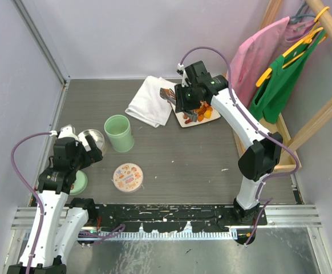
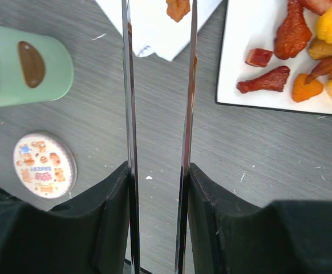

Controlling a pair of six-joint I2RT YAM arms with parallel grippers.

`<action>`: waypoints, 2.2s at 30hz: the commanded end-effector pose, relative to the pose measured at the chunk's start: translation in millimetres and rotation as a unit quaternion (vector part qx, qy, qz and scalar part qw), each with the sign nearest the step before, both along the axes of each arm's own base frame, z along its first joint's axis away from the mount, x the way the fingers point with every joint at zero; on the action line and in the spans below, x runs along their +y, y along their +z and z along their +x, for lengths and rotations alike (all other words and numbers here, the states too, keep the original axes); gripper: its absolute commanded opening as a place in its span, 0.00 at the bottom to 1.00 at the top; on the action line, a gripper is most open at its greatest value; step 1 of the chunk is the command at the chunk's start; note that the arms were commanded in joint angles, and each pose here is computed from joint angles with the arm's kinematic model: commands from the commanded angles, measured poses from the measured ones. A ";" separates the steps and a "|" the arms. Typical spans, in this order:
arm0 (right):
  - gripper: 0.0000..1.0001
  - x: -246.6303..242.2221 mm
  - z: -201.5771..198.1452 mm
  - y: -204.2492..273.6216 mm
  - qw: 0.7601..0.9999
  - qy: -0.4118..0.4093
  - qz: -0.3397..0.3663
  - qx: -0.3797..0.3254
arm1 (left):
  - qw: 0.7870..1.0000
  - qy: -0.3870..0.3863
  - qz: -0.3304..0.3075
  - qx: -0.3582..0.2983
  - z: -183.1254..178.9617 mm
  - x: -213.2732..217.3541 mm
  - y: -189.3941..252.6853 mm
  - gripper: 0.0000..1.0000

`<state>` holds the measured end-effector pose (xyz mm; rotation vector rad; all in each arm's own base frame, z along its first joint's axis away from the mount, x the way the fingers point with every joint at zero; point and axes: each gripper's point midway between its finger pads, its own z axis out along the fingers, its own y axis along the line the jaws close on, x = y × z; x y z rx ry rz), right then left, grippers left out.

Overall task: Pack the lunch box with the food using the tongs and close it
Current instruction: Place the fake food in the packing box.

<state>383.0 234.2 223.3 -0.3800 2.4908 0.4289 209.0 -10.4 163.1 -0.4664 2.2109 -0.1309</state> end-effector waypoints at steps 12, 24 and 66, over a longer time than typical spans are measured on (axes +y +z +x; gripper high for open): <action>0.32 17.9 -27.4 85.0 0.991 0.044 0.111 -0.058 | 1.000 -0.003 0.000 -0.025 7.8 -1.1 11.7 0.98; 0.33 23.3 -43.4 109.6 0.985 0.069 0.139 -0.070 | 1.000 -0.002 0.000 -0.026 8.0 -0.9 11.4 0.98; 0.36 140.8 -120.3 85.1 0.962 0.266 0.040 -0.048 | 1.000 -0.001 0.000 -0.026 8.0 -0.7 11.9 0.98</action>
